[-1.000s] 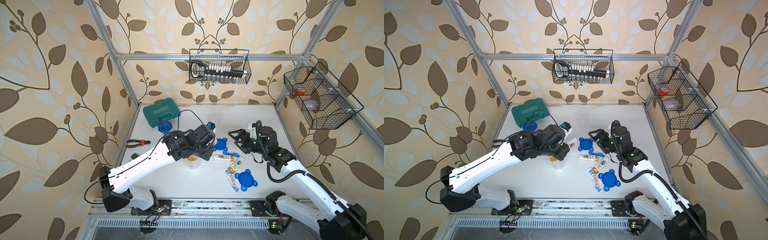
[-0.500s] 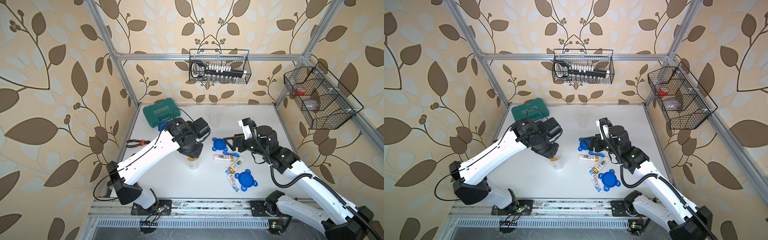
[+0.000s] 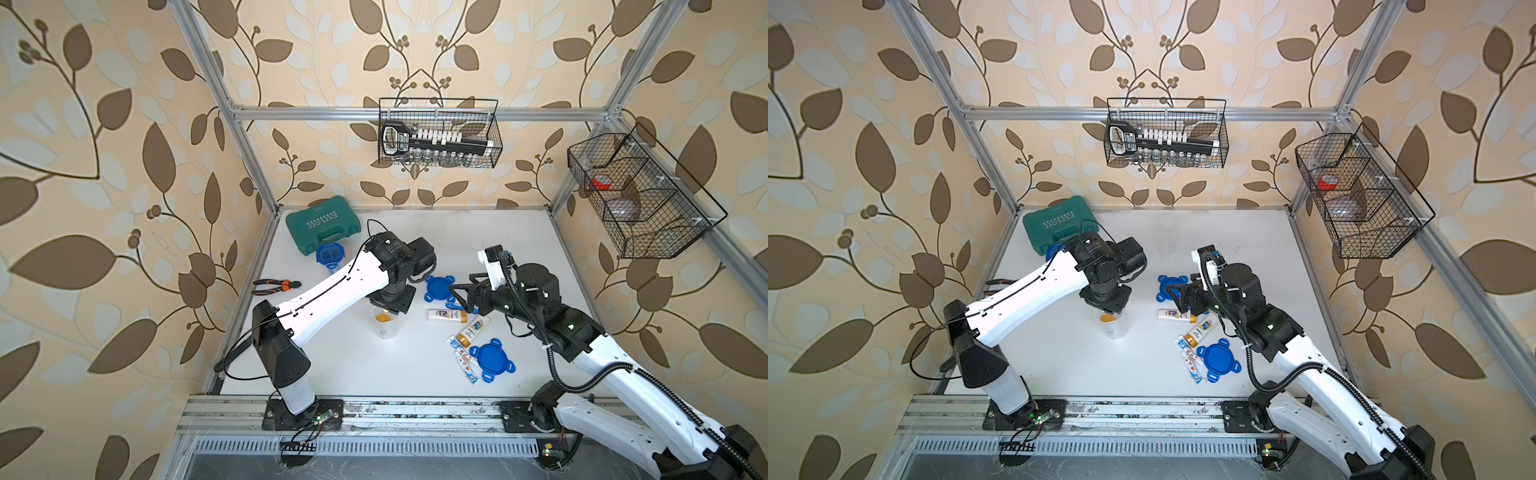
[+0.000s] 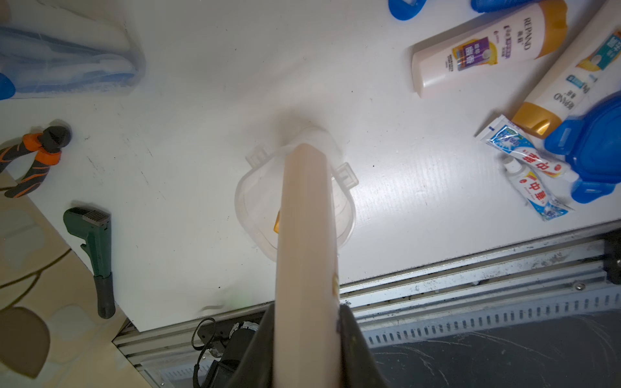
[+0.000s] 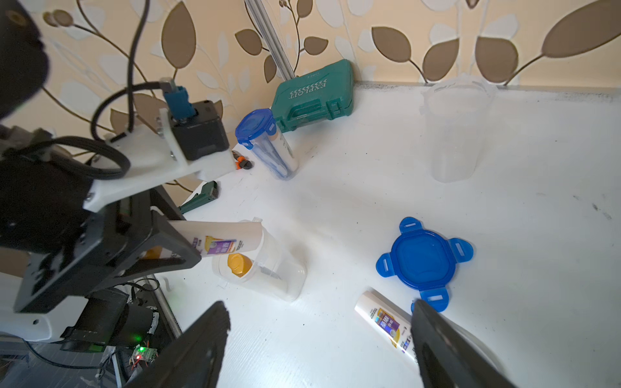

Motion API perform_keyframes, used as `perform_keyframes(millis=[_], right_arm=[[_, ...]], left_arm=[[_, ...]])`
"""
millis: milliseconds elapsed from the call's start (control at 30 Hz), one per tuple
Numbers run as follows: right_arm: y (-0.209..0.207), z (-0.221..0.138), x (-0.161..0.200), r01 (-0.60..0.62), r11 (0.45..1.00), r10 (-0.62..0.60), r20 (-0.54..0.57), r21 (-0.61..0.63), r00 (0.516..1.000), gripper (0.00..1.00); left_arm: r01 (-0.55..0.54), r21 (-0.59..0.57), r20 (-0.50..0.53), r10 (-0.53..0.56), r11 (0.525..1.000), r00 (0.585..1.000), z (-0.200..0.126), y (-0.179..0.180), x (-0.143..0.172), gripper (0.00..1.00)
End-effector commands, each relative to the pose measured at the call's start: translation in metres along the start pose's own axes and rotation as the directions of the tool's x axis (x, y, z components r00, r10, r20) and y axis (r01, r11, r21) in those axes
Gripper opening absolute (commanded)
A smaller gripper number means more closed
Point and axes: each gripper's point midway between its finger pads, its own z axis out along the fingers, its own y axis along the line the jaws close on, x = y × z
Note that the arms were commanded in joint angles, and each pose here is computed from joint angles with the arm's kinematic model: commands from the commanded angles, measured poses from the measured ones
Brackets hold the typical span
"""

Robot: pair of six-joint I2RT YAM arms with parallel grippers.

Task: Pack away toiletry kits
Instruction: Place the toiletry item into the container.

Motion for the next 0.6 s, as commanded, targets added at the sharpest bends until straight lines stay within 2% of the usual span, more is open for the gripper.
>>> perform_keyframes(millis=[0,367,567], right_arm=[[-0.001,-0.003,0.0,0.014,1.0,-0.014,0.01,0.012,1.0,0.85],[-0.005,0.004,0.002,-0.011,1.0,0.011,0.004,0.022,1.0,0.85],[-0.018,0.01,0.009,-0.037,0.996,0.039,-0.018,0.087,0.999,0.86]], left_arm=[[-0.007,-0.112,-0.124,-0.007,0.994,0.992,-0.008,0.031,0.032,0.0],[-0.01,-0.088,-0.182,-0.006,0.996,0.983,0.001,0.035,0.053,0.0],[-0.016,-0.035,-0.217,0.008,0.999,0.976,0.016,0.029,0.049,0.0]])
